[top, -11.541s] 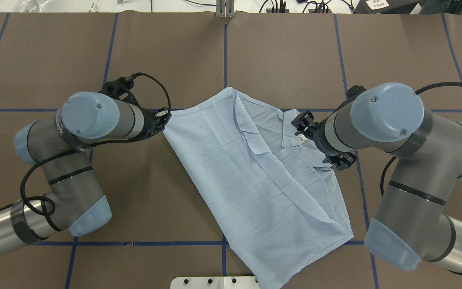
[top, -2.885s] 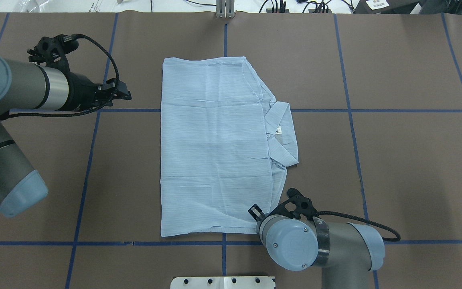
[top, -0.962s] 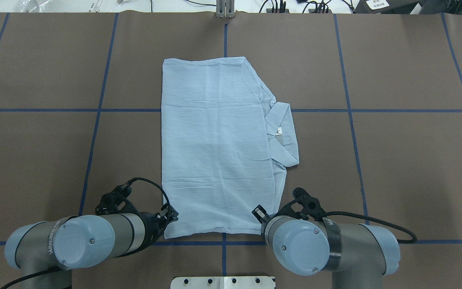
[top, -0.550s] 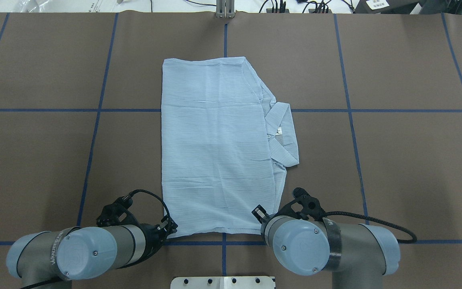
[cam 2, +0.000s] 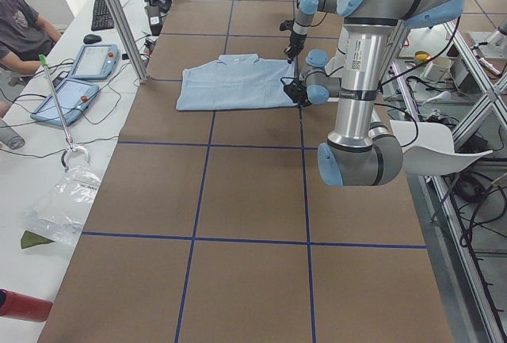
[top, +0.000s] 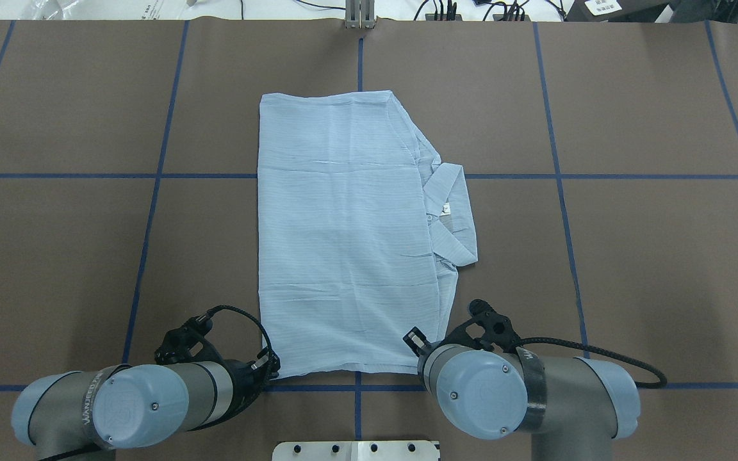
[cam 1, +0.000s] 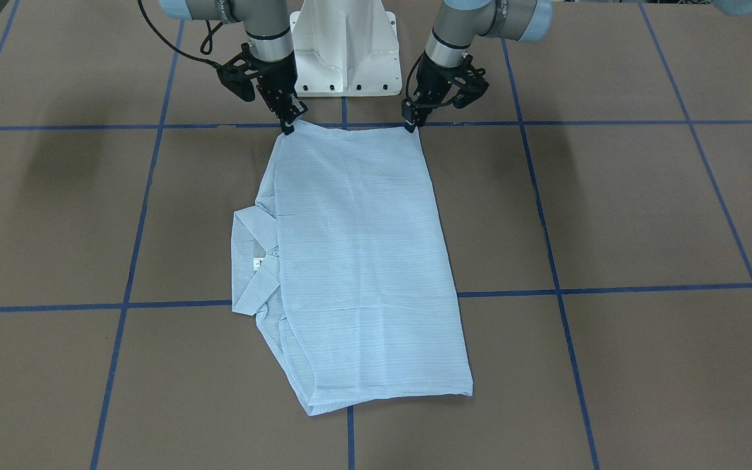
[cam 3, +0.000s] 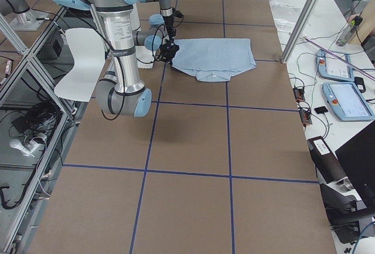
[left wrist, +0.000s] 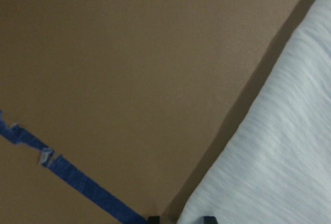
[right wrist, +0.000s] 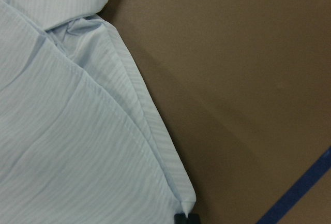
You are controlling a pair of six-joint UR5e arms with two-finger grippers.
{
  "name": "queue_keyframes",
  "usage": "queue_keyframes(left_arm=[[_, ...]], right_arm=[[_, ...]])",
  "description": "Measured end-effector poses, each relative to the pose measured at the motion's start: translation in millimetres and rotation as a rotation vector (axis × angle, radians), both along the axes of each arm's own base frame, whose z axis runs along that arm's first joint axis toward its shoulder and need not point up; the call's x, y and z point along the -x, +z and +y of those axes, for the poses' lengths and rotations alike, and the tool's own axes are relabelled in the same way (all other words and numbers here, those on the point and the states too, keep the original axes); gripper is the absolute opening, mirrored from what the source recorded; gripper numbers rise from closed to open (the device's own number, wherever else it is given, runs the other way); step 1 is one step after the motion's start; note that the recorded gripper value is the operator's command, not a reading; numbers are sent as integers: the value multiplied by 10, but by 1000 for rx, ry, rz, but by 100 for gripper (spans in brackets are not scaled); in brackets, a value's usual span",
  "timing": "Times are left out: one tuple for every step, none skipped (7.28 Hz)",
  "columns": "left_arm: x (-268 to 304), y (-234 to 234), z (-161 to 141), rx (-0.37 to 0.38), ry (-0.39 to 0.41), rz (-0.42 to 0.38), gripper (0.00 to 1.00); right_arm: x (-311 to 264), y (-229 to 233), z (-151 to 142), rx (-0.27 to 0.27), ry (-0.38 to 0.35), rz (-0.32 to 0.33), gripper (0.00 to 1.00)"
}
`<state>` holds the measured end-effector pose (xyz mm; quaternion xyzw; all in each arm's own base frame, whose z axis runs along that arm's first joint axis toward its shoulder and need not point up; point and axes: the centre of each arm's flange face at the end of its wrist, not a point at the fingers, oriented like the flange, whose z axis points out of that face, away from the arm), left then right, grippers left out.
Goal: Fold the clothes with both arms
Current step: 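Move the left gripper to the other near corner beside the right gripper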
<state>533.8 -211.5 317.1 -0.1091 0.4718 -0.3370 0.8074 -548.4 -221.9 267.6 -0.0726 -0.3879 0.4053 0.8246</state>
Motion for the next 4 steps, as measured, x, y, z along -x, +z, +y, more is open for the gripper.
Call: queue_keyframes(left_arm=[[7, 10, -27, 0, -5, -8, 38], [11, 15, -45, 0, -8, -12, 29], [15, 16, -54, 0, -10, -13, 10], [15, 6, -56, 0, -11, -12, 0]], right_arm=[[-2, 4, -2, 0, 1, 1, 0], [-5, 12, -5, 1, 2, 2, 0], [-8, 23, -7, 1, 3, 4, 0], [-9, 28, -7, 1, 3, 5, 0]])
